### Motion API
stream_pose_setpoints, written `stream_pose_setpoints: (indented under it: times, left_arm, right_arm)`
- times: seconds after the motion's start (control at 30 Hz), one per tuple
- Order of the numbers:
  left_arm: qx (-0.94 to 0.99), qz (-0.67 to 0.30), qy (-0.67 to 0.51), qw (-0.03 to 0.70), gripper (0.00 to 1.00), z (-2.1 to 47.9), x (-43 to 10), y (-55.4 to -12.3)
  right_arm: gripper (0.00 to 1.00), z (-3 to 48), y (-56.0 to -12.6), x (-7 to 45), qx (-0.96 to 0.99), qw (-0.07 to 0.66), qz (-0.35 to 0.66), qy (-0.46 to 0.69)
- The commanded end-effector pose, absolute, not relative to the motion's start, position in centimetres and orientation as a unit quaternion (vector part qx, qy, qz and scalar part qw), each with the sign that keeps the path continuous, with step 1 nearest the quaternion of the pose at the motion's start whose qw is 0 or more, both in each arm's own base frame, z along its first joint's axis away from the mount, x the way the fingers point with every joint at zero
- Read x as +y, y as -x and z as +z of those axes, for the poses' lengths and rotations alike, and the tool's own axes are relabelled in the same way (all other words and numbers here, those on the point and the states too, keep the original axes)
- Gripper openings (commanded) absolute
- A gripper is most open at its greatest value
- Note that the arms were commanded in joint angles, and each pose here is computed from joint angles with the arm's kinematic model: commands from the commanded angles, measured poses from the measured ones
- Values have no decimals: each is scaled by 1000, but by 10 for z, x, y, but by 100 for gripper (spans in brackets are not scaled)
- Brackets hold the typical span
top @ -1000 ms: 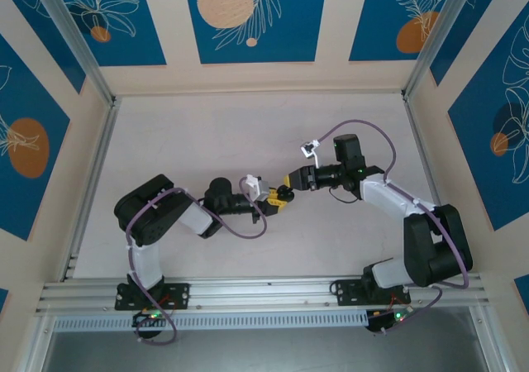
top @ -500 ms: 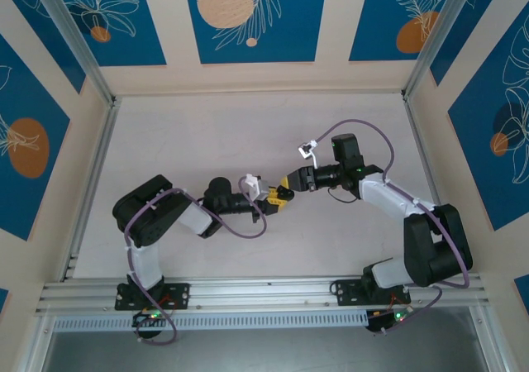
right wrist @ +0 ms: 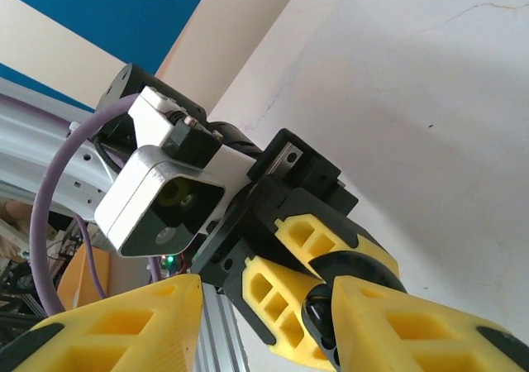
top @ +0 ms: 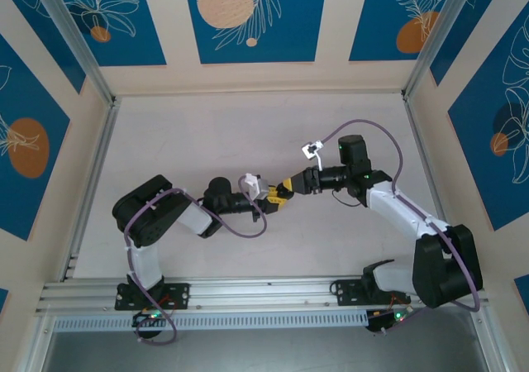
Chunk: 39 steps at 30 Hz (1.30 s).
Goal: Insert the wireless bluetooth earbuds into the charging case
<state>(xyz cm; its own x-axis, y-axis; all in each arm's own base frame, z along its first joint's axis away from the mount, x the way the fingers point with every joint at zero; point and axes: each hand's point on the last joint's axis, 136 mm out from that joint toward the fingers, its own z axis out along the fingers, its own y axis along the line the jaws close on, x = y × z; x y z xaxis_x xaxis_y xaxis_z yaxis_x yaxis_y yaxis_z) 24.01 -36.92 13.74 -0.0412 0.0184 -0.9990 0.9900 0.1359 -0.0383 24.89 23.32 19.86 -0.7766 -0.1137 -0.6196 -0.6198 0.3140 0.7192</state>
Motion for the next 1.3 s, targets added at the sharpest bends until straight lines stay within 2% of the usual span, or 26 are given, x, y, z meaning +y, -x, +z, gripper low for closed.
stream_pose_setpoints:
  times: [0.0, 0.1, 0.23, 0.67, 1.27]
  left_arm:
    - [516, -470, -467, 543, 16, 158, -371, -236]
    - [512, -473, -470, 541, 16, 159, -372, -234]
    - [506, -478, -474, 540, 16, 162, -373, -232]
    - [505, -477, -472, 543, 16, 165, -373, -233]
    - [506, -480, -472, 539, 16, 163, -372, -231]
  right_arm:
    - [46, 198, -244, 228, 776, 247, 529, 238]
    - [50, 190, -258, 219, 802, 263, 494, 210]
    - [52, 184, -263, 220, 804, 244, 502, 204]
    - [53, 178, -254, 244, 780, 192, 548, 235]
    - [49, 200, -244, 223, 764, 276, 530, 245]
